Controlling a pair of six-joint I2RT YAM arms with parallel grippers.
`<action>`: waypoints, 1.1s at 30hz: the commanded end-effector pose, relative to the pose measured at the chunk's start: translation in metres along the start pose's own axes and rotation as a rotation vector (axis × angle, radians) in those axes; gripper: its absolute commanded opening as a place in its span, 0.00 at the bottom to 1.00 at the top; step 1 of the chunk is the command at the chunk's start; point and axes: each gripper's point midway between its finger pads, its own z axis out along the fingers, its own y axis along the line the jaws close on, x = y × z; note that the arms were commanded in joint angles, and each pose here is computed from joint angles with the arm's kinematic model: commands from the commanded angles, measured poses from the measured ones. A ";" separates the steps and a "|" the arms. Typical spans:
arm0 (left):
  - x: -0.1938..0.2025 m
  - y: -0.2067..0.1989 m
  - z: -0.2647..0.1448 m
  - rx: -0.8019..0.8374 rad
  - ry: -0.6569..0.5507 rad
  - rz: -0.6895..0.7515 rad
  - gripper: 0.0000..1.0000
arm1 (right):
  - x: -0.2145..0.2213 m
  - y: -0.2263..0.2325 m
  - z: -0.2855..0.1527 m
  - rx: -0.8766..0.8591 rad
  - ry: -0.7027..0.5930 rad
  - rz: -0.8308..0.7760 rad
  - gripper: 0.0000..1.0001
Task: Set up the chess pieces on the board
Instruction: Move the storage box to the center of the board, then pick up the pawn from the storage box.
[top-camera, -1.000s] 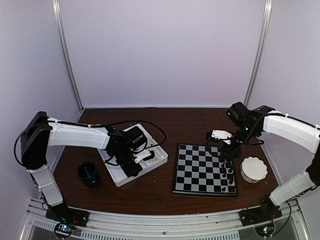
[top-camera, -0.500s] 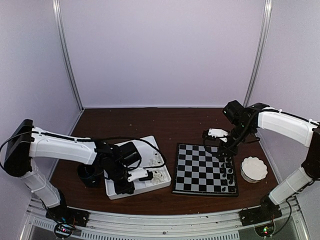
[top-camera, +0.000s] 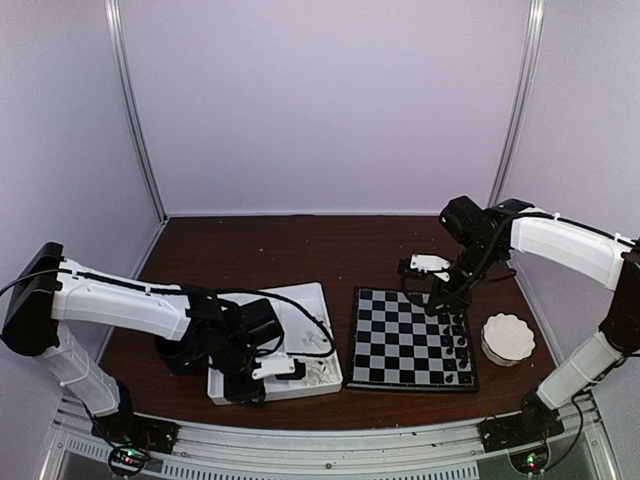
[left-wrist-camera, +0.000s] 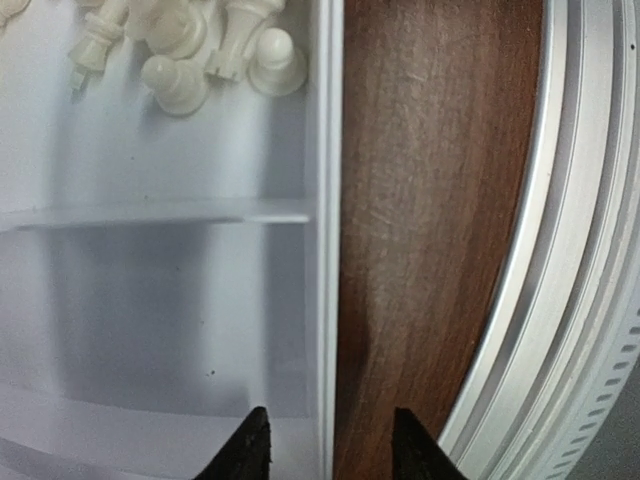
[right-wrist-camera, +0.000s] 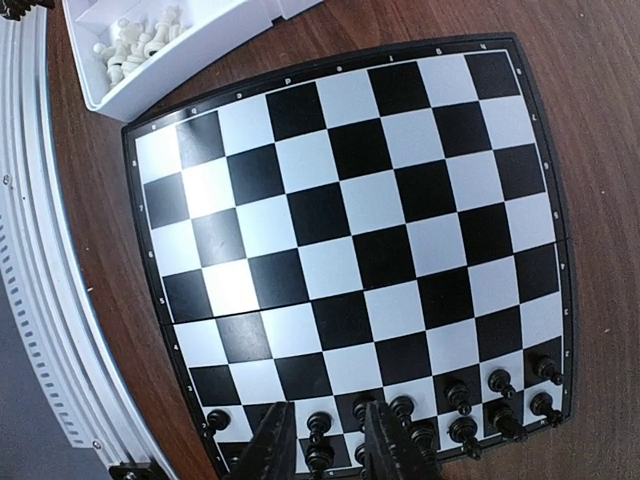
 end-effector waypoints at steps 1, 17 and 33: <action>-0.006 0.000 -0.023 -0.020 -0.008 0.028 0.45 | -0.019 0.008 -0.001 -0.013 0.002 -0.083 0.26; -0.070 0.181 -0.258 -0.715 -0.723 -0.538 0.77 | -0.135 0.034 0.057 -0.047 0.009 -0.264 0.45; 0.029 0.261 -0.270 -0.760 -0.839 -0.965 0.74 | -0.184 0.054 0.142 -0.067 0.111 -0.362 0.36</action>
